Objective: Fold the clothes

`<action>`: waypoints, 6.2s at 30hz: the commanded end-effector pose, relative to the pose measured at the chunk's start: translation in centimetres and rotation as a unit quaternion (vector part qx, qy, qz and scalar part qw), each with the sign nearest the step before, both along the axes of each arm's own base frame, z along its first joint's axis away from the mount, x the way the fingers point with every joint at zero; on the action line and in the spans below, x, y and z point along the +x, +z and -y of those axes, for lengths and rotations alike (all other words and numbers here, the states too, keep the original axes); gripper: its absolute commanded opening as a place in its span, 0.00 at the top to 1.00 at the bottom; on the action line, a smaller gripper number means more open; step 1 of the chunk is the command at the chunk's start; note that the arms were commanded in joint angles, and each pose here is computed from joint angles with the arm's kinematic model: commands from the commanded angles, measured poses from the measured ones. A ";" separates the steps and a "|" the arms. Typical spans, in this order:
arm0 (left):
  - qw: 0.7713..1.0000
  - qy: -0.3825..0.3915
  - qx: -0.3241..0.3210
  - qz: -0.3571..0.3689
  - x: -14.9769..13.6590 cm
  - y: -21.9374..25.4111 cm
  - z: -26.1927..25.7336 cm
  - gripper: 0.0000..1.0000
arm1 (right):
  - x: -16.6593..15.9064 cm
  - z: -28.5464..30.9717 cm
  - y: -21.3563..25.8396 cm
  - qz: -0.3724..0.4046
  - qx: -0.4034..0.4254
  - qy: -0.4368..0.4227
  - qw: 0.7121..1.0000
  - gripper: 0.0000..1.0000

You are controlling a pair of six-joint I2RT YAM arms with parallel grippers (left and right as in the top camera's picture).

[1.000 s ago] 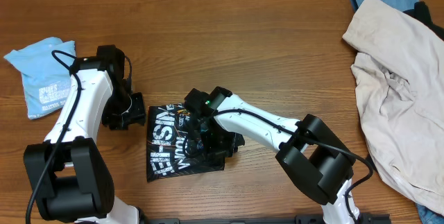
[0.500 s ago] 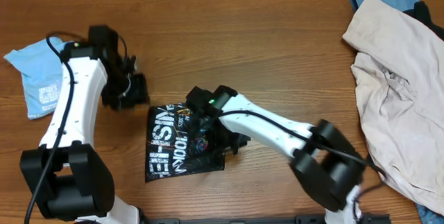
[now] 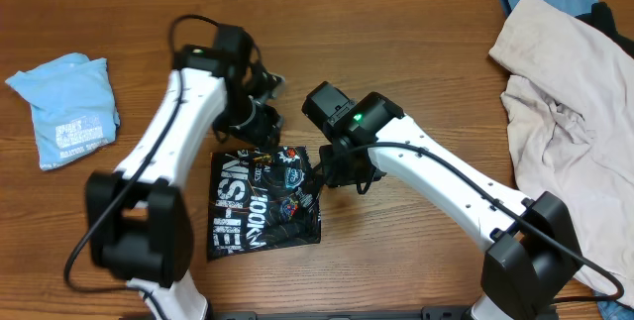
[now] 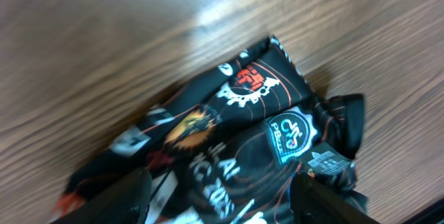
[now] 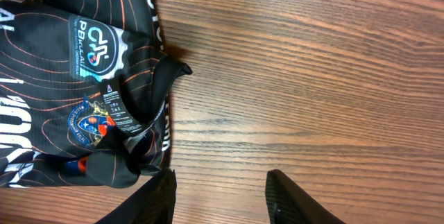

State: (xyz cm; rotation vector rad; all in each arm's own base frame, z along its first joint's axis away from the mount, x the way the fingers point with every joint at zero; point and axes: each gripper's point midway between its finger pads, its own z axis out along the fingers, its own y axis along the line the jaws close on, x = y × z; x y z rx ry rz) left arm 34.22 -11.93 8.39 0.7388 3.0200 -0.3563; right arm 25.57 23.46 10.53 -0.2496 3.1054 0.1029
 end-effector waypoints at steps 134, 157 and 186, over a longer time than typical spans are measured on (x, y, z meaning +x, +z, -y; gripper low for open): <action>0.966 -0.155 0.010 -0.205 -4.7 -9.1 1.5 0.92 | -3.5 -3.2 -3.6 -0.101 0.117 -0.044 0.987 0.55; 0.963 0.241 0.011 -0.120 5.0 -8.7 -11.8 0.96 | -2.4 -1.0 -4.0 -0.061 0.057 -0.041 0.996 0.55; 0.872 0.418 0.189 0.172 12.3 7.7 -32.3 0.96 | 2.1 6.8 1.6 0.008 0.037 -0.123 0.992 0.55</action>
